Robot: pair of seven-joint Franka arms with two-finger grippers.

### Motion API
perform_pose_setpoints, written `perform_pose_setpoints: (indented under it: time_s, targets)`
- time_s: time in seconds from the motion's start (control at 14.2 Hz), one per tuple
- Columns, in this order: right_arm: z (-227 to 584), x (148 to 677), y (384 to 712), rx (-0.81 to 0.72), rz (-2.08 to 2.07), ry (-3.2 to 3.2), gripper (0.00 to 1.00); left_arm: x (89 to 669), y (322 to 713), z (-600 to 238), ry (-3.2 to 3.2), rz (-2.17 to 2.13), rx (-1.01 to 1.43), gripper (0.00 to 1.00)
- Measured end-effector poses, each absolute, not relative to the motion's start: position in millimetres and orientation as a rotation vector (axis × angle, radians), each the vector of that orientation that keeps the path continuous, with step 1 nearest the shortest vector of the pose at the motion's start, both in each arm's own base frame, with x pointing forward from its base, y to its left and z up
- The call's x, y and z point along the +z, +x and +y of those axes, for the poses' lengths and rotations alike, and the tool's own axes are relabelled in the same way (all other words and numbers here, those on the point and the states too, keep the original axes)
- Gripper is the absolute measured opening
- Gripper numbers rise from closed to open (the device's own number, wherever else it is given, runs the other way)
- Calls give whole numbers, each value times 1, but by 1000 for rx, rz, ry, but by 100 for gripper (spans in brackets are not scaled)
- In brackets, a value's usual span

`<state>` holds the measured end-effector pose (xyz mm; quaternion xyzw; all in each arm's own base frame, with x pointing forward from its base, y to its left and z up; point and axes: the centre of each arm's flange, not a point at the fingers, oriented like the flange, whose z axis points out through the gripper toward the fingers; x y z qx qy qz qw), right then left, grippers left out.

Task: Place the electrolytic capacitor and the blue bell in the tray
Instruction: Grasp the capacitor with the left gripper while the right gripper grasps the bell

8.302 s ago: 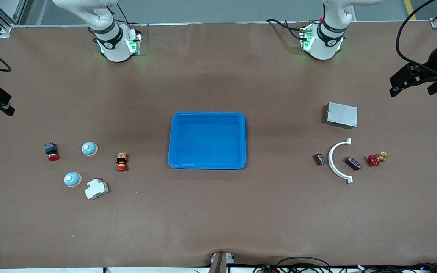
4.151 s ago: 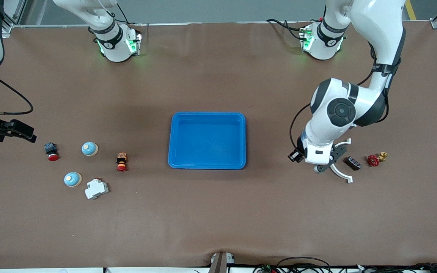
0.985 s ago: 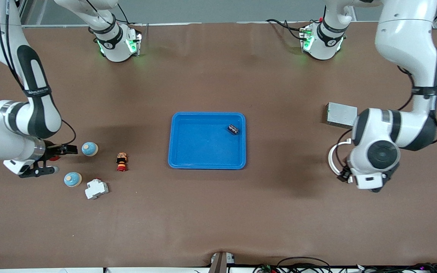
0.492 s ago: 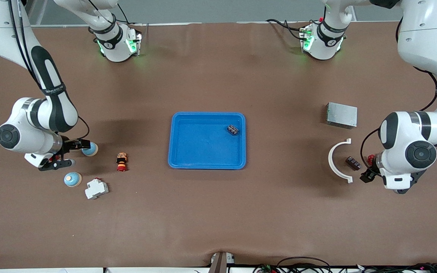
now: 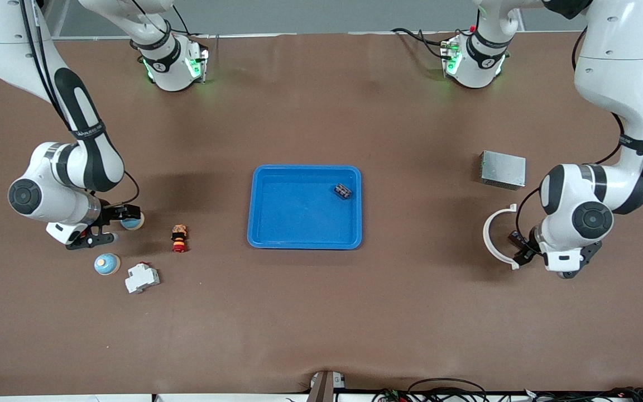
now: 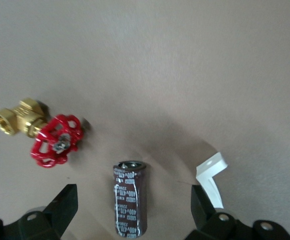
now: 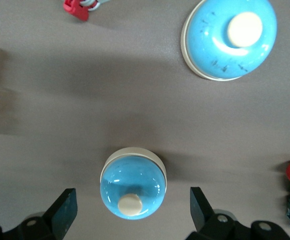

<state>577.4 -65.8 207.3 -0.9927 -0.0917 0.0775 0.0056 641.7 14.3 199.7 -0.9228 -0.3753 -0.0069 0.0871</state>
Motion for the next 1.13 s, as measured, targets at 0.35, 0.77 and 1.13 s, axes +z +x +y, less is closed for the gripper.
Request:
perform_pose_setpoints:
  time_s: [0.35, 0.77, 1.13]
  targets:
    - [-63, 198, 576, 237, -298, -3110, 100, 171, 619, 23, -2778, -1147, -64, 92]
    - [-63, 175, 559, 310, -292, -3097, 100, 181, 621, 23, -2784, -1151, -89, 47]
    - [-63, 172, 556, 299, -294, -3100, 100, 224, 620, 23, -2764, -1148, -76, 32]
